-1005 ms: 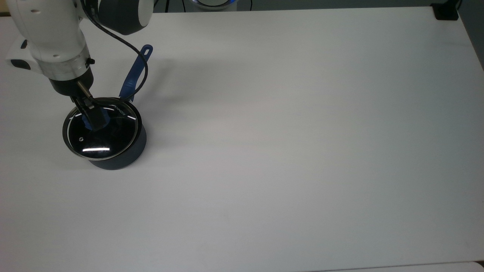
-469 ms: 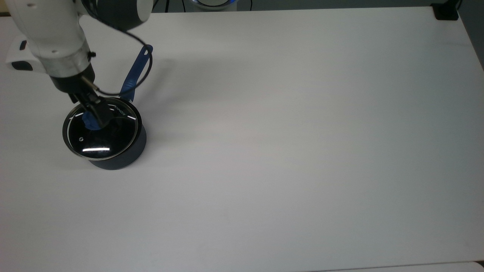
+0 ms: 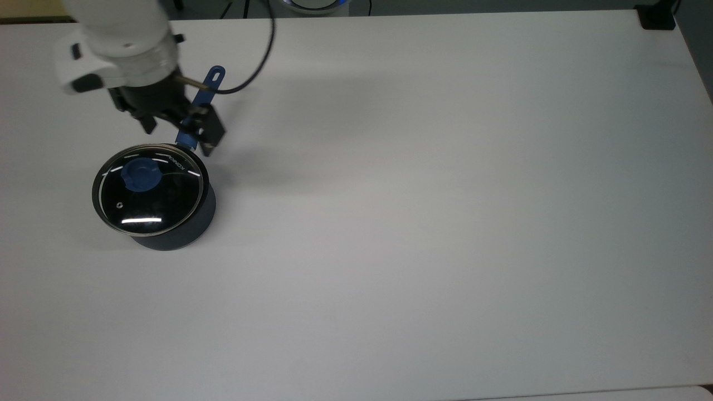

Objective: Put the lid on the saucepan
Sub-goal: 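Open the gripper to release the blue knob and lift away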

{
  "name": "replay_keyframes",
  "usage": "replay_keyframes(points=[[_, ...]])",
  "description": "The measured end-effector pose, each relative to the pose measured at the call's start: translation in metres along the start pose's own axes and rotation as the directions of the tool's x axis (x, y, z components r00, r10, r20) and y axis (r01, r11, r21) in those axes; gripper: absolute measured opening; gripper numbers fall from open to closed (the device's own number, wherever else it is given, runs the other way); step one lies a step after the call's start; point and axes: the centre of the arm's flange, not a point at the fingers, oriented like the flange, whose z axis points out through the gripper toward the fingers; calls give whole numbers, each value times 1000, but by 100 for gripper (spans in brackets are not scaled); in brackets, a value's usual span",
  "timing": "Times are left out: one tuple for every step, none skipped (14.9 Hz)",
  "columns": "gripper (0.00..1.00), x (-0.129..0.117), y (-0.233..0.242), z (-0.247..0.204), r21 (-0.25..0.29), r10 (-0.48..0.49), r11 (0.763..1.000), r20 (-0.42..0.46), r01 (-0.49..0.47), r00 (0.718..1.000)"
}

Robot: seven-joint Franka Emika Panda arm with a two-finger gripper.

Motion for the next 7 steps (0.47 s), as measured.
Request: replay_keyframes(points=[[100,-3,-11,-3,2,-22,1000,-3,22,1000],[100,-7,-27,-4,4,-50,999,-3,50,999],[100,-10,-38,-4,4,-71,997,5,71,997],[100,-17,-55,-2,4,-100,995,21,100,995],[100,-23,-69,-1,3,-124,992,33,124,992],[100,-28,-76,-2,4,-137,991,37,137,990],[100,-33,-80,-3,5,-147,989,41,147,988]])
